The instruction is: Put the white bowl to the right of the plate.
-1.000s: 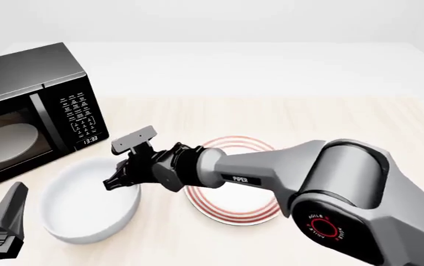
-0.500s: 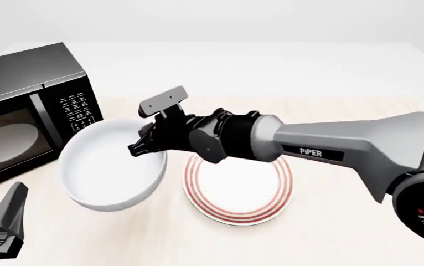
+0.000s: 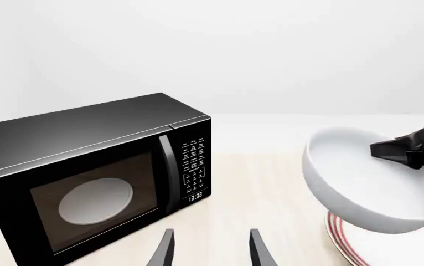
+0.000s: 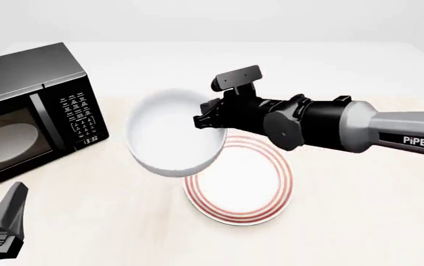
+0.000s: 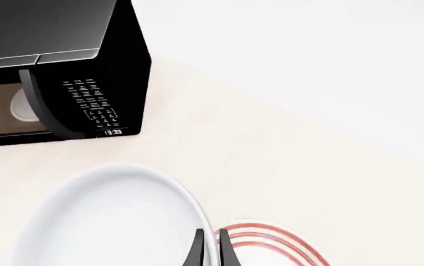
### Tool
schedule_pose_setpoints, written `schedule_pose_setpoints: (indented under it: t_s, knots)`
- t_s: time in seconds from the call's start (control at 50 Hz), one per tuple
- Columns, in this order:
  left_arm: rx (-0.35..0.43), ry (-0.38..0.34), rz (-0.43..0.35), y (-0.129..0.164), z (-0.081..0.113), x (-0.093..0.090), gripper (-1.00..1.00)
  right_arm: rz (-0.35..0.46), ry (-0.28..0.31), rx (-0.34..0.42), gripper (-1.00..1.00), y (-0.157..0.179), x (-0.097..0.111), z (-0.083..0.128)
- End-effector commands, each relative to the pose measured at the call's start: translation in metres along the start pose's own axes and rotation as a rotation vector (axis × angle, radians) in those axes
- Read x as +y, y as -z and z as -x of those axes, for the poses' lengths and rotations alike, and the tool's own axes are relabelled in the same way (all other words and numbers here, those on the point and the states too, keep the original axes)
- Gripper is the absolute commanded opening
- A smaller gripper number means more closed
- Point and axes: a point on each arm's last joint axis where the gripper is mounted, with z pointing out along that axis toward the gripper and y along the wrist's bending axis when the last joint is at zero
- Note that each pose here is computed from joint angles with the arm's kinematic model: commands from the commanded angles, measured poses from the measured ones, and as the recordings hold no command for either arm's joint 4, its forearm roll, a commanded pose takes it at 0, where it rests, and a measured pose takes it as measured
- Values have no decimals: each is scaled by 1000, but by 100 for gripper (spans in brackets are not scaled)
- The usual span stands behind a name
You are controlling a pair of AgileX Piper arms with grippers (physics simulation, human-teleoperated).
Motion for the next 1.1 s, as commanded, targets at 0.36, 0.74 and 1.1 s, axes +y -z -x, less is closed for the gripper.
schedule_pose_setpoints:
  t_s: [0.36,0.74,1.1]
  knots:
    - [0,0,0,0,0,0,100,-331,-215,-77,-100,92,-116,-33]
    - [0,0,0,0,0,0,100,-555,-307,-109,-100,155,-163,-67]
    - [0,0,0,0,0,0,100,-704,-418,-136,-100,192,-177,-110]
